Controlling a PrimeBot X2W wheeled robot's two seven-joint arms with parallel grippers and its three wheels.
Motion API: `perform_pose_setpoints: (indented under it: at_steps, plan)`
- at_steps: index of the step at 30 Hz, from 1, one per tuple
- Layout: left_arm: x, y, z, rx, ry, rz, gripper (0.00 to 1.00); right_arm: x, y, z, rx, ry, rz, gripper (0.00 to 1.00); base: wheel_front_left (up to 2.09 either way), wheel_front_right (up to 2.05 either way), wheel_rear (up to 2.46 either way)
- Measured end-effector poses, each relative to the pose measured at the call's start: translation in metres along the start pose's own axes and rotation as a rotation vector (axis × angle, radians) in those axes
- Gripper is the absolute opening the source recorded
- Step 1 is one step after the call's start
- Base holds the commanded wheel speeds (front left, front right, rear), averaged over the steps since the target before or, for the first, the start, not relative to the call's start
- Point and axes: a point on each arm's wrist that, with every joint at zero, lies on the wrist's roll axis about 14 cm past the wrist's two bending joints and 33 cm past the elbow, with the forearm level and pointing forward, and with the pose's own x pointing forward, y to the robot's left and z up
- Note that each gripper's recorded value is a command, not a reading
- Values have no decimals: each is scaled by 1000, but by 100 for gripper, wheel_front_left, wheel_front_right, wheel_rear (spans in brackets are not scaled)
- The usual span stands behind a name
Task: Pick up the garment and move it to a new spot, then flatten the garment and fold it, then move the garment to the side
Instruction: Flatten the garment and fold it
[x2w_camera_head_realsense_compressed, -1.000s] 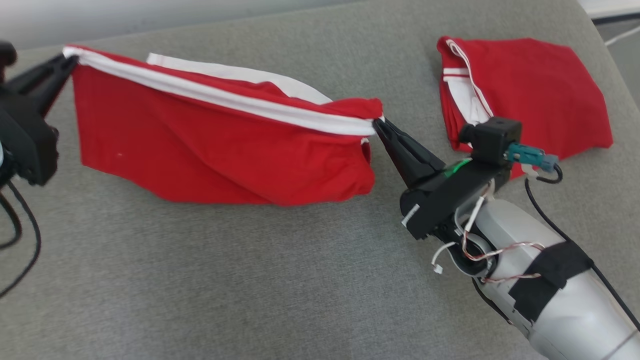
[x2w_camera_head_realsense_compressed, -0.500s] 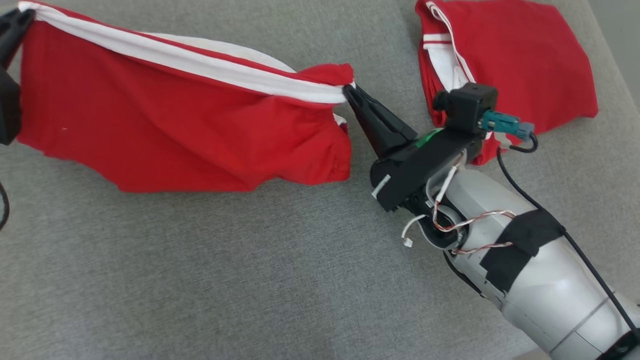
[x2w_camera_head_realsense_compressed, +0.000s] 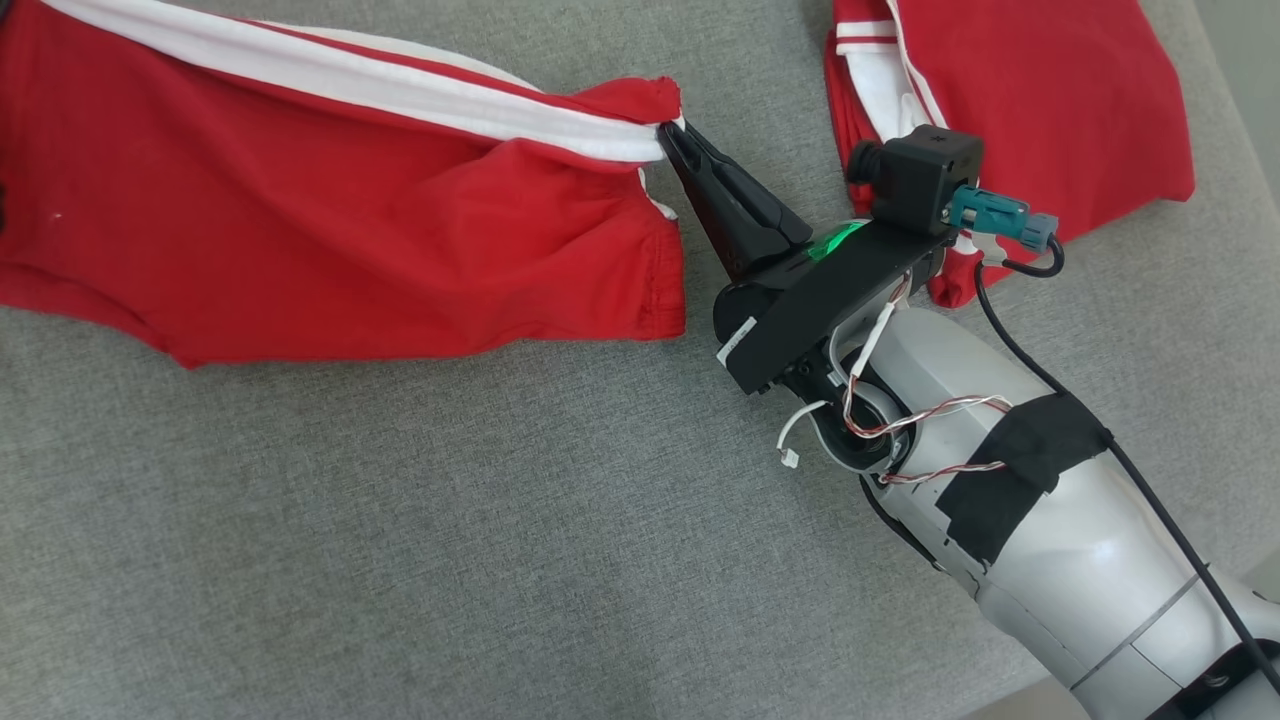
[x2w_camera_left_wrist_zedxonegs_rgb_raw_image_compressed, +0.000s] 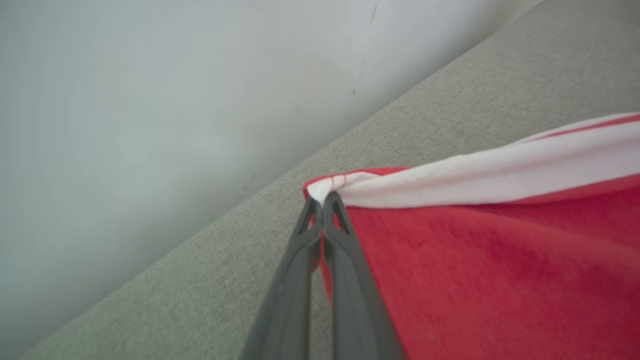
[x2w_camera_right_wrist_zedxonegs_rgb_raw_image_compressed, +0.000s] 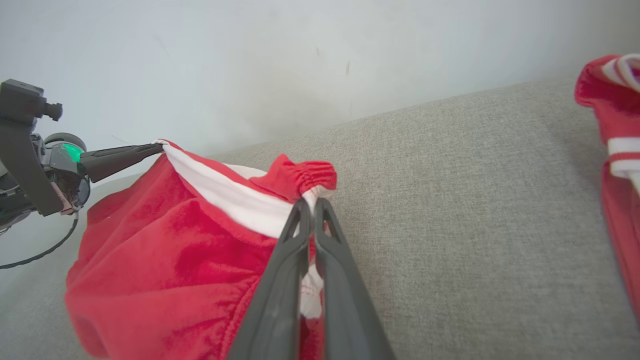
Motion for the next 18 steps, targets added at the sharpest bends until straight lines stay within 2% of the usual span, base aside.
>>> perform_pose_setpoints:
  at_steps: [5,6,7,8,9,18]
  plan:
    - [1,0,-5,-5,0,2,0,3,1,-3,4,1,2,0,0,0,0]
    - [1,1,-7,-5,11,6,0,3,2,-3,5,1,3,8,0,0,0]
    - [0,2,-9,4,15,8,4,4,2,-2,4,-2,2,75,0,0,0]
    - [0,2,-7,19,4,10,51,5,2,-1,2,-7,2,100,0,0,0]
    - [0,3,-6,16,-5,14,100,5,2,0,2,-9,2,100,0,0,0]
    - [-14,-3,-3,4,-23,18,100,2,6,11,-18,-35,7,100,0,0,0]
